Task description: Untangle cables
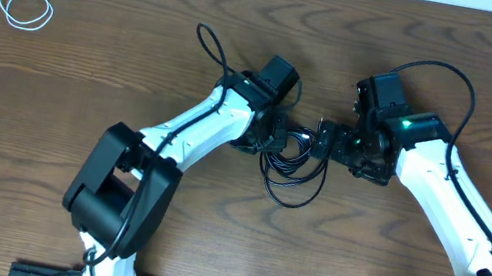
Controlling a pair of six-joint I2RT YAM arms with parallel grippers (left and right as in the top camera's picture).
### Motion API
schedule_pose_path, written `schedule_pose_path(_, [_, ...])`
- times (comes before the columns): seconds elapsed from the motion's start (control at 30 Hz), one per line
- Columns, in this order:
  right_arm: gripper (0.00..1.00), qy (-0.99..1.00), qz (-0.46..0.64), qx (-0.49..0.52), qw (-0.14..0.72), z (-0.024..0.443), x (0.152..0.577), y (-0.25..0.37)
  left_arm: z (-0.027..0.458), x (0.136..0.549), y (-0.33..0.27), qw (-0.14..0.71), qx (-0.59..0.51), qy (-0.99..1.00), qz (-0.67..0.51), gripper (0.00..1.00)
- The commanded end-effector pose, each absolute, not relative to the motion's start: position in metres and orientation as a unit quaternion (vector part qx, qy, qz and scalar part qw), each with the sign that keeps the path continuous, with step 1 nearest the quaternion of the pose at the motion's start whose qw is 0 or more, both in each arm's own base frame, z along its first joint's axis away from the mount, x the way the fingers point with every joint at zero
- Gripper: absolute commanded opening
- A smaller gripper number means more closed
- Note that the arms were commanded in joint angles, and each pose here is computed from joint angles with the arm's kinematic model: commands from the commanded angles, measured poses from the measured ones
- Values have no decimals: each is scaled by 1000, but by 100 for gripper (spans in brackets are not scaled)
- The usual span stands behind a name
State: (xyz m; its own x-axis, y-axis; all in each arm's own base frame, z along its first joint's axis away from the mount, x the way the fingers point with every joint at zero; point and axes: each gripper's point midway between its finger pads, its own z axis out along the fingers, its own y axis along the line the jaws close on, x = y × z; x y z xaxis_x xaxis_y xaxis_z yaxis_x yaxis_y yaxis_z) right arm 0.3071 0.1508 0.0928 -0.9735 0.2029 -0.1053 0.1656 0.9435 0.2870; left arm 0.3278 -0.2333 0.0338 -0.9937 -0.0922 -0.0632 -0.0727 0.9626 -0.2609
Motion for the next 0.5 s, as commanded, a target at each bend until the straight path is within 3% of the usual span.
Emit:
schedule_pose_path(0.0, [99,983,141,101,63,91,306,151,20,327,-228,26,-47,992,-115,33])
schedule_pose_path(0.13, [99,983,140,101,62,91,305,151,21,326,-229,25,-47,992,-116,8])
schedule_pose_path(0.47, [99,983,139,101,60,91,304,151,70,324,-247,39,-21,982,-183,8])
